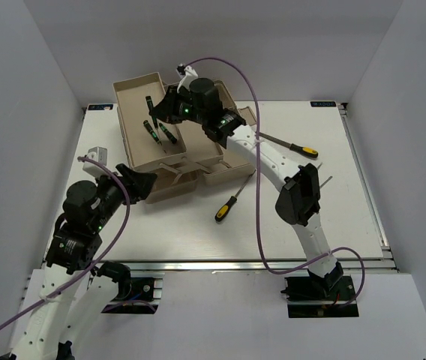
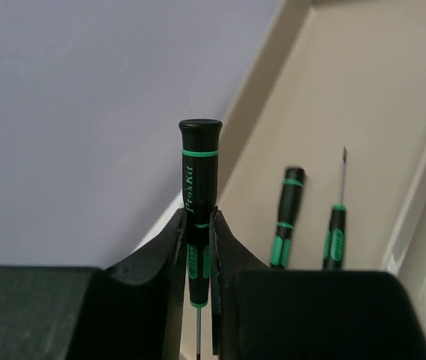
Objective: Sort the tools into containers
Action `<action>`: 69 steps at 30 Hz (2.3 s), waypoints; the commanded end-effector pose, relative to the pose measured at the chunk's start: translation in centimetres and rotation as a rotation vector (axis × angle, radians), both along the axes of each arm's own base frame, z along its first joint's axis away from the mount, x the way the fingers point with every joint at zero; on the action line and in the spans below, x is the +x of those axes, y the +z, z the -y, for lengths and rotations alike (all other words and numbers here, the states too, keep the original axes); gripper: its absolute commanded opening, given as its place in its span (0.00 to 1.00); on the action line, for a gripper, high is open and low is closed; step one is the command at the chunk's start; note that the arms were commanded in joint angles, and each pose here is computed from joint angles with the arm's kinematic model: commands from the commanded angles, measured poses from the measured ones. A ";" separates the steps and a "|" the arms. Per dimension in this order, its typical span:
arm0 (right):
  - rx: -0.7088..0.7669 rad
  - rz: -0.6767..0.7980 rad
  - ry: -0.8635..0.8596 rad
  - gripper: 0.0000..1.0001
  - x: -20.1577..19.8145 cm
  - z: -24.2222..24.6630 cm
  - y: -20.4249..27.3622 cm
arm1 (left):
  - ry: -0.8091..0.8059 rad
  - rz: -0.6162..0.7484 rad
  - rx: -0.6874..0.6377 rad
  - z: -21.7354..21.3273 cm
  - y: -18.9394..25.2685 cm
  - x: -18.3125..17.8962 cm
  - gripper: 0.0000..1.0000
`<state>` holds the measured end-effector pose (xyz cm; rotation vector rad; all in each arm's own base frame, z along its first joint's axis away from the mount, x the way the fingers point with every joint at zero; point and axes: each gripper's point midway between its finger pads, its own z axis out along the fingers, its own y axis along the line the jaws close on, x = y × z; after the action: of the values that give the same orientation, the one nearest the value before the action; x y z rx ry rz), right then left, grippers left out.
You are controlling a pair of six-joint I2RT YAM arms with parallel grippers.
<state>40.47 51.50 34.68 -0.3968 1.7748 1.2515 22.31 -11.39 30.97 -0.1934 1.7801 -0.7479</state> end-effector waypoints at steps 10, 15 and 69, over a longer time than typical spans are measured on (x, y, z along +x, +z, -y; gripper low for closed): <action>0.020 0.323 0.093 0.63 -0.6 7.9 9.2 | -0.229 -0.030 0.107 3.9 -1.1 2.3 0.63; -0.115 0.432 0.014 0.33 -0.1 17.7 9.6 | -0.350 -0.039 0.146 8.2 -2.1 3.5 0.56; -0.489 -0.048 -0.264 0.85 -9.3 46.4 -16.8 | -0.722 -0.283 0.713 28.7 -20.0 3.6 0.04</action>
<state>31.09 4.92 16.45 -0.3352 2.1530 0.6533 27.55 -37.27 2.98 0.8305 2.4726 -0.2819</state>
